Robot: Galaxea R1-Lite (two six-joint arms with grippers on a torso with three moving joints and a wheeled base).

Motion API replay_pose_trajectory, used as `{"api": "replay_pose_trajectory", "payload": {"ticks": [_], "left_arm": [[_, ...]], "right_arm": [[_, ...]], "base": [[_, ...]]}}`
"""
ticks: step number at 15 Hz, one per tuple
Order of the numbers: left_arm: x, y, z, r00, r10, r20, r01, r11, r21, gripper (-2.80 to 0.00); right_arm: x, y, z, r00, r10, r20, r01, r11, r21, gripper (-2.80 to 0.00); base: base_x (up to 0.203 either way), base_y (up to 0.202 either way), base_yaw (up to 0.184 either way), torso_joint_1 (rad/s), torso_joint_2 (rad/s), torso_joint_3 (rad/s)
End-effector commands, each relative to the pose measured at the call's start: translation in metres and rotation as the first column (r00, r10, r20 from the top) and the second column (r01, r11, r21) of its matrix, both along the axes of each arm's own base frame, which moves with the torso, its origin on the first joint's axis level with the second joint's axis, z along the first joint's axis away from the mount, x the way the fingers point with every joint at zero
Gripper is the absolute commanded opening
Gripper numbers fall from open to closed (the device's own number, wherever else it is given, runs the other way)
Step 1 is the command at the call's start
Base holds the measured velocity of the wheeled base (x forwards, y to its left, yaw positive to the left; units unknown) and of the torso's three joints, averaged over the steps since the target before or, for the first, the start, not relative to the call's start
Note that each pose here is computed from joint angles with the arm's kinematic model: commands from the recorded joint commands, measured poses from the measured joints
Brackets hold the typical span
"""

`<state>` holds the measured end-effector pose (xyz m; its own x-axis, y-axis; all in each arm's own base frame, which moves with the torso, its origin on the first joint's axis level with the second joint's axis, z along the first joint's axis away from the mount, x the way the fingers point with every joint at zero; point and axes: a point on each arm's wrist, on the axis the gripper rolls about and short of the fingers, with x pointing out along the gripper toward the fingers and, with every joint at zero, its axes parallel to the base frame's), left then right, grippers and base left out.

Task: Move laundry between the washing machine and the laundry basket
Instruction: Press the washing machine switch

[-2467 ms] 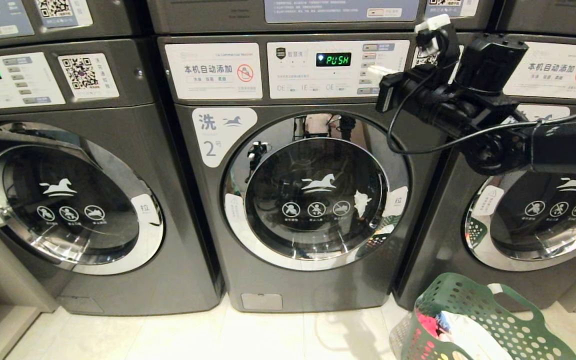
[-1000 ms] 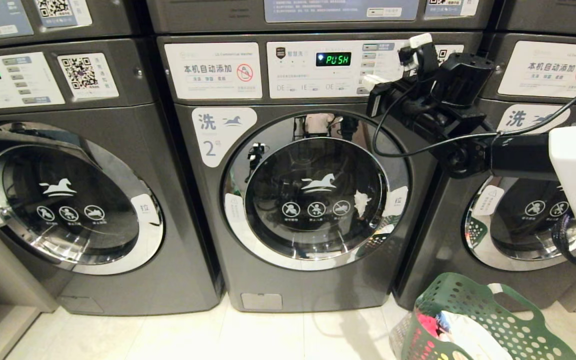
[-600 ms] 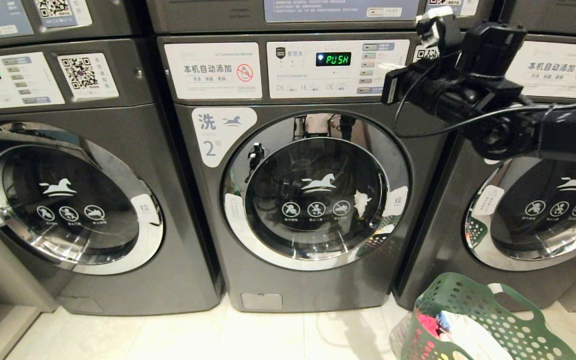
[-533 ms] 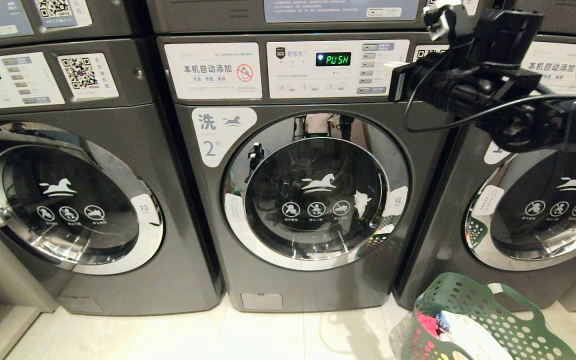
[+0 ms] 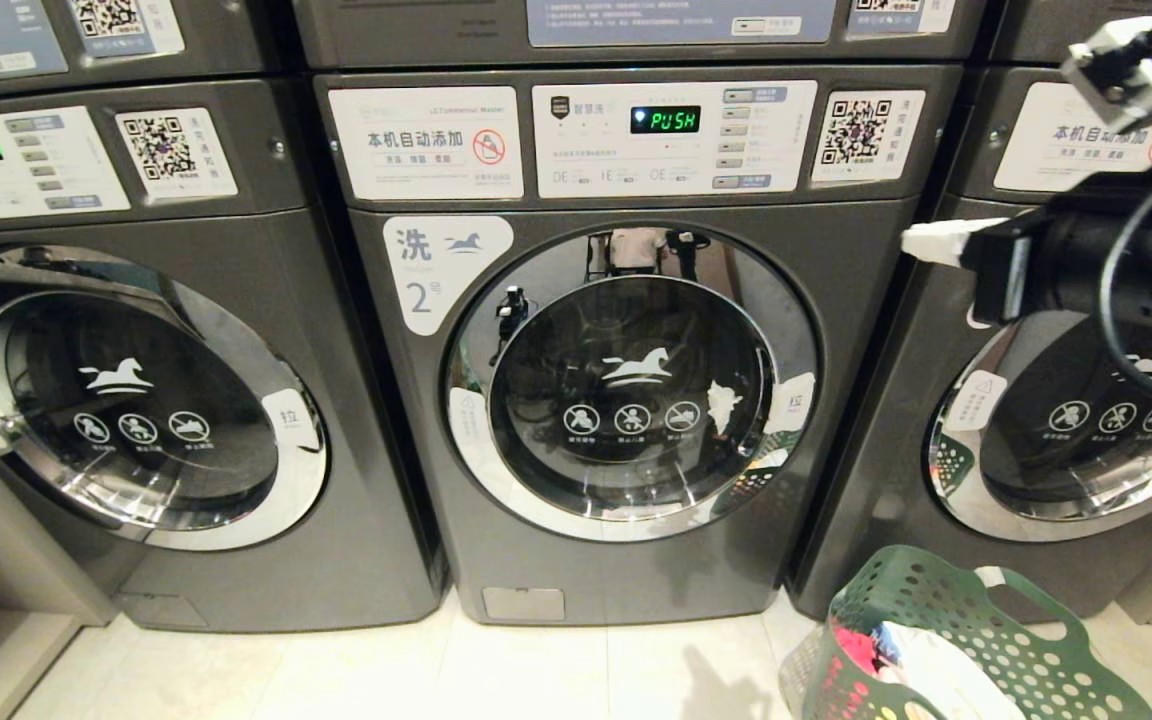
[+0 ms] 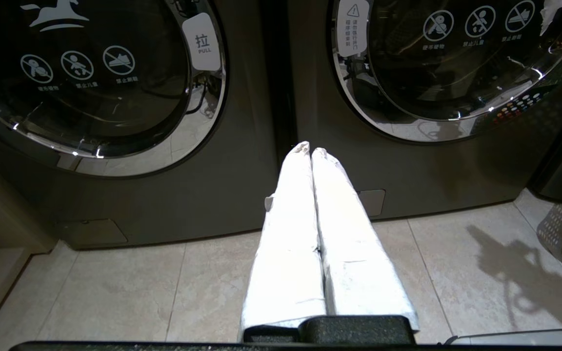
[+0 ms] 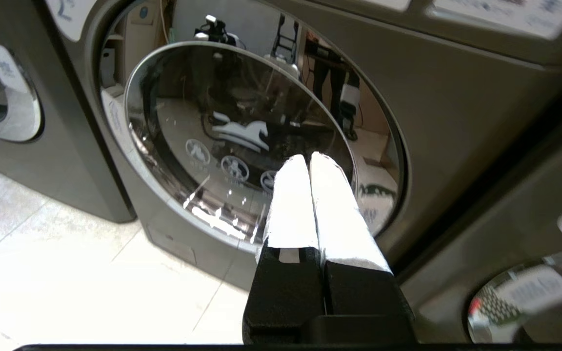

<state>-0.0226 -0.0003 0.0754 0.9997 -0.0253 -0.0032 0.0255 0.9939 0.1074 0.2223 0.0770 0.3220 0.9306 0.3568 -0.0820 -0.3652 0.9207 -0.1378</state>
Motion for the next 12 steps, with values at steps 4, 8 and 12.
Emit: {"api": "replay_pose_trajectory", "payload": {"ticks": [4,8,12], "left_arm": [[0.000,0.000,0.000,1.000,-0.001,0.000,0.001,1.000,0.002,-2.80],[0.000,0.000,0.000,1.000,-0.001,-0.001,0.001,1.000,0.000,-2.80],[0.000,0.000,0.000,1.000,0.001,-0.001,-0.001,1.000,0.000,-2.80]], "right_arm": [[-0.095,-0.034,-0.012,0.996,-0.052,0.071,0.051,0.998,0.023,-2.80],[-0.093,-0.034,-0.013,0.996,-0.051,0.070,0.050,0.999,0.017,-2.80],[-0.072,-0.026,-0.006,0.997,-0.041,0.059,0.040,0.999,0.010,-2.80]], "base": [[0.000,0.000,0.000,0.000,0.00,0.000],[0.100,0.000,0.000,-0.001,0.00,0.003],[0.032,0.000,-0.001,0.001,0.00,0.000]]}}
